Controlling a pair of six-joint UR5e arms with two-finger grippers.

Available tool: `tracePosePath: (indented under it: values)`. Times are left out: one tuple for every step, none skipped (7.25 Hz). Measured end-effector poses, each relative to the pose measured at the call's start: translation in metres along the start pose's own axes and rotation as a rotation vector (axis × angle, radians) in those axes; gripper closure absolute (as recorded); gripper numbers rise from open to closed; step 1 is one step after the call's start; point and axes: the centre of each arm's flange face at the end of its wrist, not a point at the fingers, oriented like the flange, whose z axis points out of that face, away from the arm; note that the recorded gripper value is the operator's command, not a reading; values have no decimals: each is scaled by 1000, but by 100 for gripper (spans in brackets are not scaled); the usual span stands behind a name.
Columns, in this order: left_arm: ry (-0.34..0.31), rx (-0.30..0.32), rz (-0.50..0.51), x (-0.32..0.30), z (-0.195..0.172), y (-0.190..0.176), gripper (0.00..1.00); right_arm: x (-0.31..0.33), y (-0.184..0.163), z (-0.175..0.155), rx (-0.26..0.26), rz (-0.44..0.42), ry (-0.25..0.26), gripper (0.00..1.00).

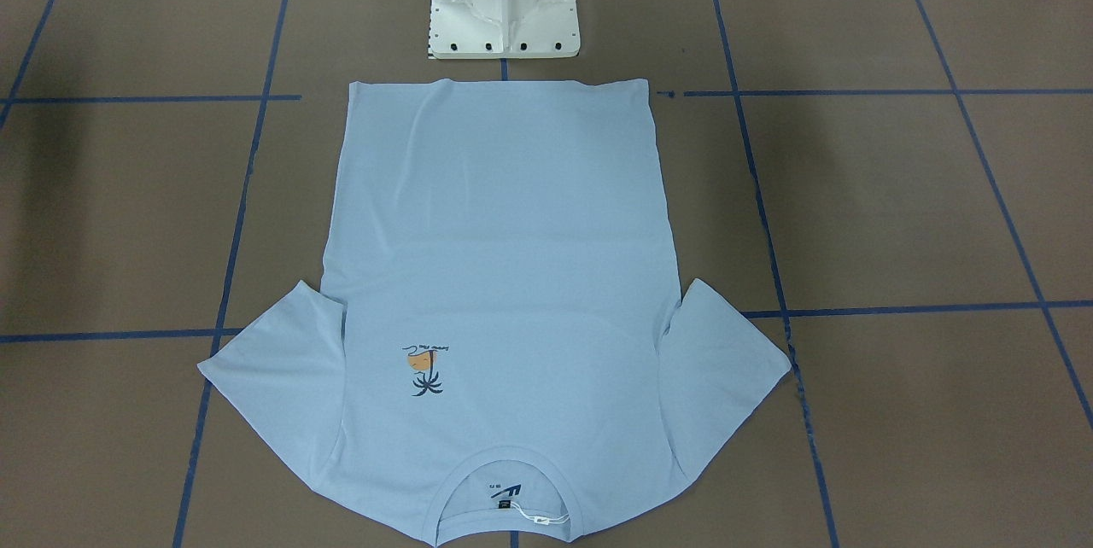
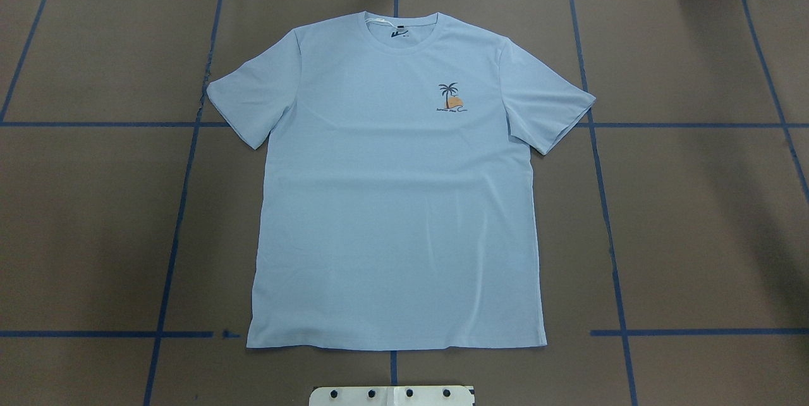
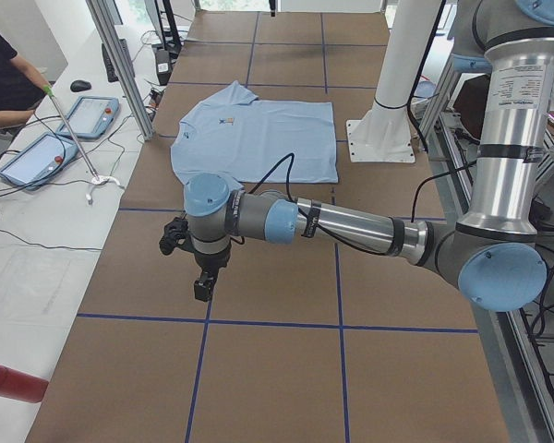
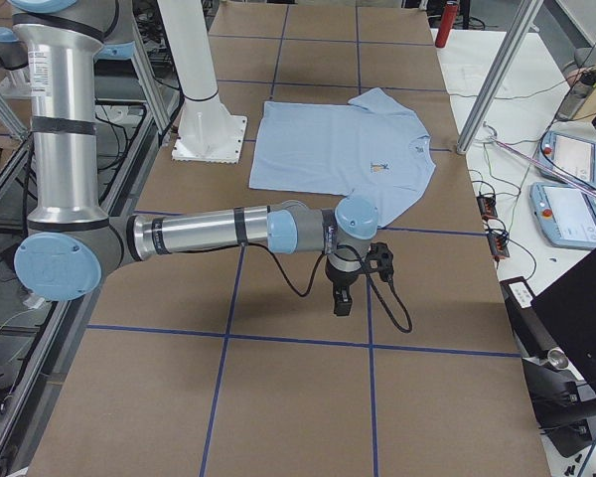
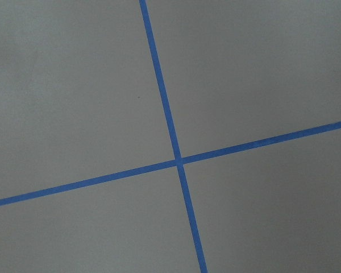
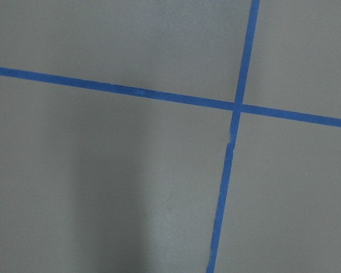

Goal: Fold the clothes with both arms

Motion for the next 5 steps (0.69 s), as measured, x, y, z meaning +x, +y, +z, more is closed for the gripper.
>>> tracePosePath:
  values:
    - [-1,3,2,2,-2,0,0,0,0,0,13,-8,-1,0]
    - [-1,7,4,4,-5,0,0,-1,1,0,35,-27,-3,0]
    - [-2,8,3,5,-6,1,0,-3,0,0,49,-40,-5,0]
    - [5,7,1,5,-5,6,0,-12,-3,3,61,-62,-11,0]
    - [27,9,1,7,-5,11,0,-32,-13,11,81,-89,-19,0]
